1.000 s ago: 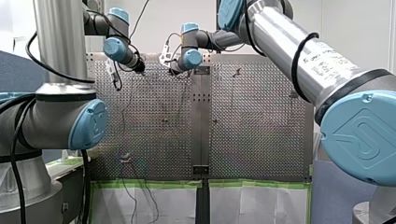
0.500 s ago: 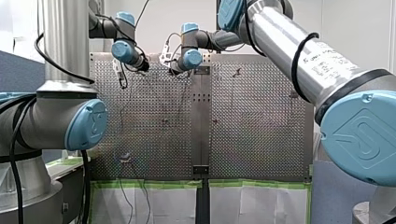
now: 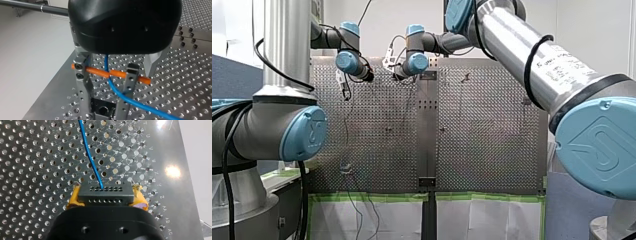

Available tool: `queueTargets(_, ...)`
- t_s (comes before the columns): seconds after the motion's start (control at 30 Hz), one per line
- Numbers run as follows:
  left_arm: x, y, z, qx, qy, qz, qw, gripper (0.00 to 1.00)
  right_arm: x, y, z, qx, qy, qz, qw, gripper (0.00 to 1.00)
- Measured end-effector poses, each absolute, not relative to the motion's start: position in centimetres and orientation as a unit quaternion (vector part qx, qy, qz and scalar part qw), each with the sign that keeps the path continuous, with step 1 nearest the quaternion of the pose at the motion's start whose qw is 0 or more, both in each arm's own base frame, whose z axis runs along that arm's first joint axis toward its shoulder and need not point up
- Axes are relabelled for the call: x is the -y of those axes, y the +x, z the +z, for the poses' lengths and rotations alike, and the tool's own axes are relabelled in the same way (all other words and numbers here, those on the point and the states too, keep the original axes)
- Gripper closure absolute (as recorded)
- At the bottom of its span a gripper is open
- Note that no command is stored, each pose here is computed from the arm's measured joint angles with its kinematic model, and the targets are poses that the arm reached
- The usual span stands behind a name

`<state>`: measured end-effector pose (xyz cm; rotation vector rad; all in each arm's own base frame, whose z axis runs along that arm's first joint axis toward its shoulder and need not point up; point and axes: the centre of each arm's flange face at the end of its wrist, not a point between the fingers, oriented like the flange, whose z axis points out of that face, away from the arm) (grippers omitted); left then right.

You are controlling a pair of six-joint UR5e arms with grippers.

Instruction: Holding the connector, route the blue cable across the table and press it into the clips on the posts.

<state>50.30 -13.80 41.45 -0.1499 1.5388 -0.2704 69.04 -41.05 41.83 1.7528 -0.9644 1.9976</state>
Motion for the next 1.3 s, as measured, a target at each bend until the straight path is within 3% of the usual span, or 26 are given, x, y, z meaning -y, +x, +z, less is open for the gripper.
queueTargets(0.47,14.1,51.1,39.8,-0.708,-0.065,-0.107,0.695,0.0,41.1,69.0,41.8,0.338,0.611,0.698,0.155,1.0)
queueTargets(0.53,14.1,51.0,39.7,-0.709,-0.068,-0.102,0.695,0.29,41.0,69.0,41.8,0.339,0.611,0.698,0.155,1.0)
queueTargets(0.57,14.1,51.0,39.7,-0.709,-0.07,-0.099,0.695,0.29,41.0,69.0,41.8,0.339,0.611,0.698,0.154,1.0)
queueTargets(0.63,14.2,51.0,39.8,-0.708,-0.071,-0.097,0.696,0.64,41.1,69.0,41.8,0.339,0.611,0.698,0.154,1.0)
queueTargets(0.67,14.3,51.0,39.8,-0.708,-0.071,-0.098,0.696,0.64,41.0,69.0,41.8,0.339,0.611,0.698,0.154,1.0)
queueTargets(0.7,14.3,51.0,39.8,-0.707,-0.071,-0.098,0.697,0.85,41.0,69.0,41.8,0.339,0.611,0.698,0.154,1.0)
queueTargets(0.73,14.3,51.0,39.8,-0.707,-0.072,-0.099,0.697,0.98,41.0,69.0,41.8,0.339,0.612,0.698,0.153,1.0)
queueTargets(1.3,14.0,49.5,38.0,-0.72,-0.108,-0.087,0.68,0.98,40.4,69.4,41.6,0.343,0.613,0.697,0.143,1.0)
